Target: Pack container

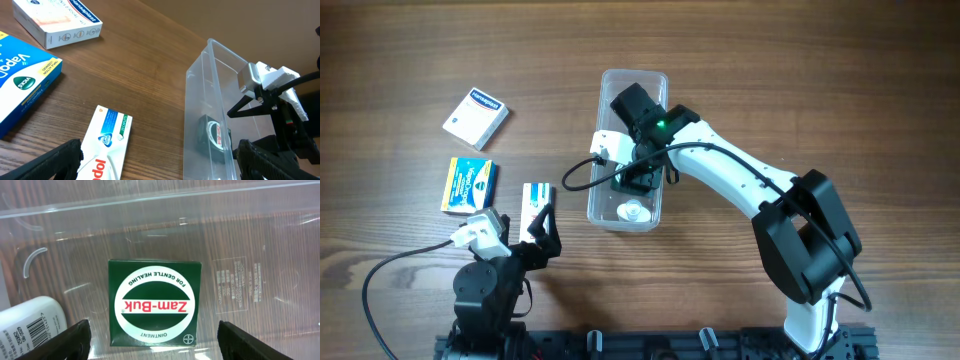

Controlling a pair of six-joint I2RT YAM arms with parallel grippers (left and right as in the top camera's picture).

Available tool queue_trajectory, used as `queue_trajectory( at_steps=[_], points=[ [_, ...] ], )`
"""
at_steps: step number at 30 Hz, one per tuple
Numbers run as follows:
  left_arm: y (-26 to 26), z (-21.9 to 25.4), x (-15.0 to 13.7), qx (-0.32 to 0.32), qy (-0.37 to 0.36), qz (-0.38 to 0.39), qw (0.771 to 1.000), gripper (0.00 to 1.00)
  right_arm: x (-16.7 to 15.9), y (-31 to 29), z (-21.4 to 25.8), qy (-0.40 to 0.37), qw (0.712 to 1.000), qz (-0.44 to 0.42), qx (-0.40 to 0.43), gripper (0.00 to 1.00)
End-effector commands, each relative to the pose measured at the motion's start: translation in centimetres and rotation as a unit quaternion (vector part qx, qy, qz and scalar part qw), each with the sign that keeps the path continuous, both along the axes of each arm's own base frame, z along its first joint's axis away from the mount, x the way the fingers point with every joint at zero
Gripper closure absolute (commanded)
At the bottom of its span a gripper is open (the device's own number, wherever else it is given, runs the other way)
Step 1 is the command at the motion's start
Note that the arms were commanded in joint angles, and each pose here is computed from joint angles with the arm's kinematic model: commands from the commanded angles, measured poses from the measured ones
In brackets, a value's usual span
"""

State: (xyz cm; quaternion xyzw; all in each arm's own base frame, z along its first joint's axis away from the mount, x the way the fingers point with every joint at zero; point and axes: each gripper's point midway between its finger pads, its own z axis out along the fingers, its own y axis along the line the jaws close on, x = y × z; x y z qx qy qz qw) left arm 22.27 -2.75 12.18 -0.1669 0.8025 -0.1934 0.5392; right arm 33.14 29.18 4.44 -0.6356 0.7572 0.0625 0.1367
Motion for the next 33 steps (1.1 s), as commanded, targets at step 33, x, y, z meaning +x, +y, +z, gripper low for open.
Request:
queue_trajectory(
  at_steps=[33],
  points=[
    [0.0,0.8,0.3,0.002,-0.019,-0.002,1.0,0.0,9.5,-30.3,22.1,-0.154,0.726,-0.66,0.116,0.0]
  ],
)
